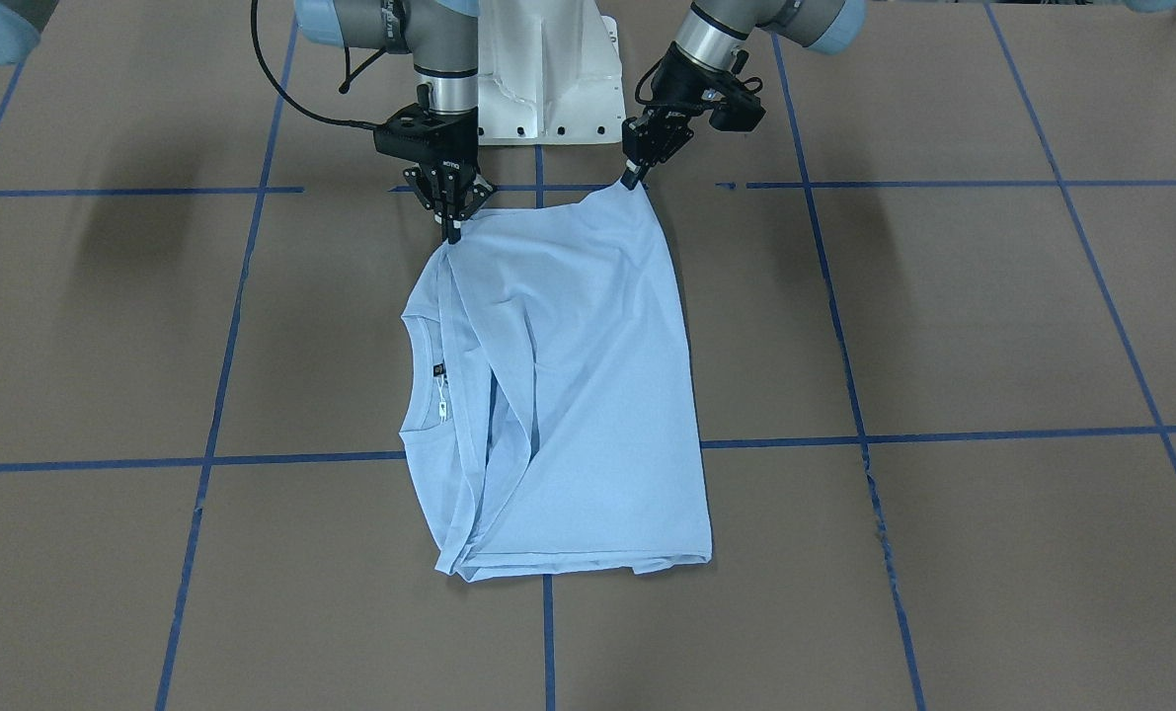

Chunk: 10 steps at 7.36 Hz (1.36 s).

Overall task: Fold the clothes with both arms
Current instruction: 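Grasp the shirt's near edge with both grippers, then lift the near edge with both grippers and fold it away from the robot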

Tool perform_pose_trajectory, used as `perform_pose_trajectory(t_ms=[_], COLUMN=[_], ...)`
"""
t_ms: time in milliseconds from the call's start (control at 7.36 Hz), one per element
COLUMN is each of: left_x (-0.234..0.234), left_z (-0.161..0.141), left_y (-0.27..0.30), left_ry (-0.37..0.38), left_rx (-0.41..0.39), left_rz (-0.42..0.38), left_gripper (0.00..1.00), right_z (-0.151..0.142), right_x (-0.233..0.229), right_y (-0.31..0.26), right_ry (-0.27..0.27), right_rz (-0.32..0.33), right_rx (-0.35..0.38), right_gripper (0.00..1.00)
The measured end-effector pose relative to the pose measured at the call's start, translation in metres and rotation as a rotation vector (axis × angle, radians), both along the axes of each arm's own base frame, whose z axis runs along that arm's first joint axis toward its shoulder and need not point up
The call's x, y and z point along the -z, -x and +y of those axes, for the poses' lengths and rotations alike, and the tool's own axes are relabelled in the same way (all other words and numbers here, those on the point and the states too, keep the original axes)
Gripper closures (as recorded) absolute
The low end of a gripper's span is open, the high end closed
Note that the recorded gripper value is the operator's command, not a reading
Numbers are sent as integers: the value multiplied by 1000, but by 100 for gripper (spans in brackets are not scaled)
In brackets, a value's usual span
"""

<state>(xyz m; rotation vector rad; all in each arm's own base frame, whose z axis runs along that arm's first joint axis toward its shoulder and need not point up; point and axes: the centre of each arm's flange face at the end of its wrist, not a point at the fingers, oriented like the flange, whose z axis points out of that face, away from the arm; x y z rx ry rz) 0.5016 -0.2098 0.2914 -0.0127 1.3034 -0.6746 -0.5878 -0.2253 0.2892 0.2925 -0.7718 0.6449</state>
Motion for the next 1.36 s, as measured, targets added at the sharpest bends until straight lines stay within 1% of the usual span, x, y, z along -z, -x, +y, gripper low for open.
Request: perform_pose_trajectory(t_ms=[136, 272, 408, 544, 816, 951, 1087, 1223, 1359], left_x=[0, 3, 17, 42, 97, 115, 124, 128, 129], left_z=[0, 1, 2, 5, 17, 22, 23, 17, 1], left_y=[0, 3, 15, 37, 93, 119, 134, 136, 129], left_ry=[-1, -3, -12, -23, -18, -10, -7, -29, -70], left_rx=[-1, -4, -14, -40, -108, -139, -158, -158, -141], left_rz=[0, 6, 15, 20, 19, 13, 2, -17, -47], left_gripper=[100, 100, 100, 100, 100, 100, 100, 100, 100], right_z=[-1, -2, -4, -2, 15, 25, 32, 30, 15], right_x=[2, 10, 29, 51, 95, 112, 117, 117, 119], right_y=[-1, -8, -27, -56, -124, -157, -172, -167, -152], right_ry=[0, 0, 9, 23, 47, 61, 69, 71, 66], right_rz=[-4, -21, -58, -87, -108, -110, -100, -79, -53], right_rx=[-2, -3, 2, 12, 41, 61, 74, 73, 50], right_gripper=[100, 100, 100, 100, 100, 100, 100, 100, 100])
